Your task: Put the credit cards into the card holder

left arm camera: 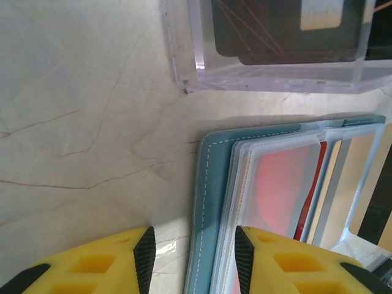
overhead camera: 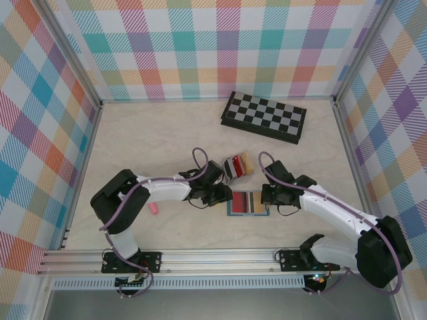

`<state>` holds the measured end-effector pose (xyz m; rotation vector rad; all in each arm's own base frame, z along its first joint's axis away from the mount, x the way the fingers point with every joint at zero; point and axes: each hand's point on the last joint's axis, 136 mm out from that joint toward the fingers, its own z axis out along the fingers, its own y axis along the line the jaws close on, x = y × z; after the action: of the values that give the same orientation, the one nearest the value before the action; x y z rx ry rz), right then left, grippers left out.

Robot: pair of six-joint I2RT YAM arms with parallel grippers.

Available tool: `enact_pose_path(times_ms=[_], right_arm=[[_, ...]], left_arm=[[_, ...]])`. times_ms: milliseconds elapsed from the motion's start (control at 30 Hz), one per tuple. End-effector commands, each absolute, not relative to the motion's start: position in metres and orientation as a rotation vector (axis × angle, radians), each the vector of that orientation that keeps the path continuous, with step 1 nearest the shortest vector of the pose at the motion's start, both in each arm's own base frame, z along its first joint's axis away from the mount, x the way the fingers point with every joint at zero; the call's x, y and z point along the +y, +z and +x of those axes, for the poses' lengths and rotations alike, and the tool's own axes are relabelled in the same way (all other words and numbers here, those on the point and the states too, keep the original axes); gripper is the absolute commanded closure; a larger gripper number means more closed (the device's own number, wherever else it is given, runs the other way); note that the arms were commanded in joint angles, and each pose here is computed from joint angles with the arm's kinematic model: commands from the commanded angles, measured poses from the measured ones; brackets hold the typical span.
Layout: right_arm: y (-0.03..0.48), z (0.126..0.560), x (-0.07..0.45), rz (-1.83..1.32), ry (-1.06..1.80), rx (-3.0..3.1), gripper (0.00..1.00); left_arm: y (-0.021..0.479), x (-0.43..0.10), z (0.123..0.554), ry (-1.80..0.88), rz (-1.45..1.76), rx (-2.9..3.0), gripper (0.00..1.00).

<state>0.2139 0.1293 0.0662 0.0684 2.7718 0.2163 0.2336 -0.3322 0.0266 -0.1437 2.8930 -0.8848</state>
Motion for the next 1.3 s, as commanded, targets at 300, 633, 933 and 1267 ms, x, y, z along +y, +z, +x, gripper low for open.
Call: enact_pose_path(times_ms=[300,633,933,1267], right_arm=[[0.059,0.211,0.154,0.044,0.425,2.754,0.99],[0.097,0.215,0.172,0.09,0.623,2.667,0.97],[0.098,0.216,0.171,0.08,0.556,2.721,0.96],[0.124,0.226,0.134,0.149,0.331,2.624,0.96]], left_arm=[[0.008,-0.349,0.224,-0.879,-0.072,2.94,0.65],[0.005,-0.351,0.222,-0.873,-0.058,2.948,0.68],[0.016,-0.342,0.227,-0.82,-0.085,2.907,0.69],[0.038,-0.34,0.232,-0.85,-0.062,2.834,0.55]])
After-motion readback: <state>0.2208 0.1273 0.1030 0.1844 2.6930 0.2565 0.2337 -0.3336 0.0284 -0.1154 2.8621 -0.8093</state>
